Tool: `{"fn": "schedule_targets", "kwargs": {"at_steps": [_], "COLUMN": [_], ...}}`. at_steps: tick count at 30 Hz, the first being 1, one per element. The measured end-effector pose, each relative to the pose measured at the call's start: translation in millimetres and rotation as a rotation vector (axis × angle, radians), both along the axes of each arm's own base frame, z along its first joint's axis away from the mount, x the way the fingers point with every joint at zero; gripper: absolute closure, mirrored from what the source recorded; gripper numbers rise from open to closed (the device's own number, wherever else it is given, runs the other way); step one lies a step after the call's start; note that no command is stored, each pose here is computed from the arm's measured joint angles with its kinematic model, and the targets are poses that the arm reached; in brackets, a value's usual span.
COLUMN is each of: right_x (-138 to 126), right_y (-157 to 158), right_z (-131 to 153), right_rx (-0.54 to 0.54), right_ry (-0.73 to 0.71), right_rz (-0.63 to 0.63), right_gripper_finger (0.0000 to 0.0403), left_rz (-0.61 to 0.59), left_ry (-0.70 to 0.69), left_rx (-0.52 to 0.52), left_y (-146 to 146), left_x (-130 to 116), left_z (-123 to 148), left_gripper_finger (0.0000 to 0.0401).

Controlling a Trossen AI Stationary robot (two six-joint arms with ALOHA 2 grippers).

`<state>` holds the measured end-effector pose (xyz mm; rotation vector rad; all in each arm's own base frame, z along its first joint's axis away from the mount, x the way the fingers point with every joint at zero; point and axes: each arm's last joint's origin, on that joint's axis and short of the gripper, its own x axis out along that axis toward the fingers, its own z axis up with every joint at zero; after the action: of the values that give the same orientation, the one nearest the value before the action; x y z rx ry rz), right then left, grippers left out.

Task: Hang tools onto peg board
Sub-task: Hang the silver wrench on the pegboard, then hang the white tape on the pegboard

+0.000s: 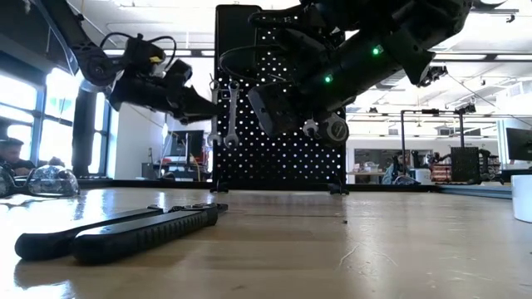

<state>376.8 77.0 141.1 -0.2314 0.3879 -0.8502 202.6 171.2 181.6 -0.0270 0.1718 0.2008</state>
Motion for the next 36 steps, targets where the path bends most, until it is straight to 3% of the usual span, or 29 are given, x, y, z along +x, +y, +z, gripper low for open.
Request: {"fn": "schedule_targets", "kwargs": {"at_steps": [6,12,23,30,36], "right_x": [-1,-5,-13,-25,-37], "right_y": [3,14,32,42,56], "right_z": [-1,-2,-8,-18,-26], "right_rx": [-0.002,-0.007,-0.004,0.075,0.166], "right_ry": [0.008,0.032,0.093,0.143,0.184], "right_rz": [0.010,0.041,0.099,0.124,0.162], "right_gripper_finger": [0.0192,0.0192,0.0192,0.0192,0.0192], "left_rz": [0.002,0.007,0.050,0.075,0.025], "left_ry": [0.060,0.093,0.129,0.156,0.160], "left_rx": [-0.065,-0.088,-0.145,-0.206,-0.245], "left_y": [-2,-7,-26,-42,-61], "left_x": [-2,-10,-32,-46,-49], "left_z": [-6,1,26,38,43], "left_gripper_finger": [0.0189,0.0161,0.0155,0.0155,0.0155]}}
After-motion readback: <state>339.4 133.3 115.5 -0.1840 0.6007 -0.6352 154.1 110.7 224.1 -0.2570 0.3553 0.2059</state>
